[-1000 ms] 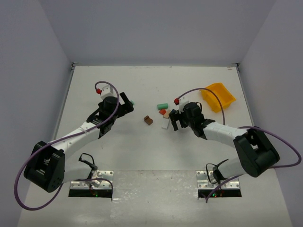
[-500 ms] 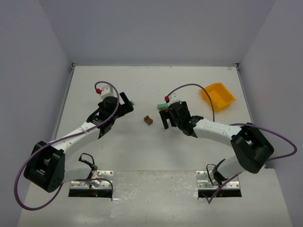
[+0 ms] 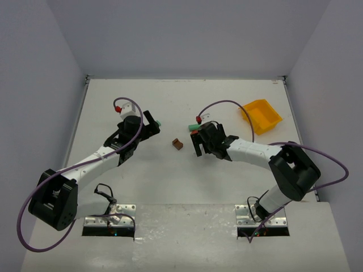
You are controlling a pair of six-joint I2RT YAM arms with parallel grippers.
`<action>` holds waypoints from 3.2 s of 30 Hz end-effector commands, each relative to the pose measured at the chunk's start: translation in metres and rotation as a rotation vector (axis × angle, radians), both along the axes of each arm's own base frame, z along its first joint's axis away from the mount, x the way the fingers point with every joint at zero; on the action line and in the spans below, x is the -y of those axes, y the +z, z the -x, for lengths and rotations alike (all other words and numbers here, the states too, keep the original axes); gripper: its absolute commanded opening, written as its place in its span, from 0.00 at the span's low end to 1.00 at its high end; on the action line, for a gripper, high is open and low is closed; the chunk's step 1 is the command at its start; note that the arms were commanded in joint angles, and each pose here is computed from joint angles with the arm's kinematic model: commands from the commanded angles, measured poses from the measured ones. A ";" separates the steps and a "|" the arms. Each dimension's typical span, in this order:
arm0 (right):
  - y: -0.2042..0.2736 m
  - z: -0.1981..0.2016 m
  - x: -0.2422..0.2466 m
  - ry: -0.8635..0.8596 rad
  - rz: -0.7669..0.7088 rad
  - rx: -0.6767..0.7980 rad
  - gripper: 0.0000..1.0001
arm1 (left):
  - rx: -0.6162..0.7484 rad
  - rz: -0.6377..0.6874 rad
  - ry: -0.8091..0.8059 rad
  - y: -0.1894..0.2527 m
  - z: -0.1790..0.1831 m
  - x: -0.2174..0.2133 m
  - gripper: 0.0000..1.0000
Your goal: Build the wood block tower
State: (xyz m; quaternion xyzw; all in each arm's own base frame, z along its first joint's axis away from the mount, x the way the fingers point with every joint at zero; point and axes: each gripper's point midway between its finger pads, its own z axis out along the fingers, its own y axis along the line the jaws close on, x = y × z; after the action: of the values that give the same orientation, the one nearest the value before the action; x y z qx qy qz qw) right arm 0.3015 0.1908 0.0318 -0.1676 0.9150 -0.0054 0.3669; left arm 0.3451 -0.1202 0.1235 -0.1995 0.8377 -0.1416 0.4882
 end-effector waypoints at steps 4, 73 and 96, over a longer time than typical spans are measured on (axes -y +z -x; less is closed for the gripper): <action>0.012 -0.003 -0.021 -0.043 -0.103 -0.037 0.99 | 0.063 0.017 0.003 0.016 -0.007 -0.001 1.00; -0.020 0.090 -0.100 1.151 -0.042 -0.119 0.08 | 0.055 0.022 -0.046 0.014 -0.007 0.007 1.00; -0.026 0.082 -0.107 1.118 0.008 -0.099 0.60 | 0.057 0.018 -0.045 0.016 -0.007 0.007 1.00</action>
State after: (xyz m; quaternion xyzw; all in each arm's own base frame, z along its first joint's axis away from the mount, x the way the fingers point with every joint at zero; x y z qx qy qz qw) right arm 0.2085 0.2869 -0.0096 -0.6336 0.7110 0.1984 0.2317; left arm 0.3448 -0.1280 0.1254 -0.1797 0.8405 -0.1573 0.4863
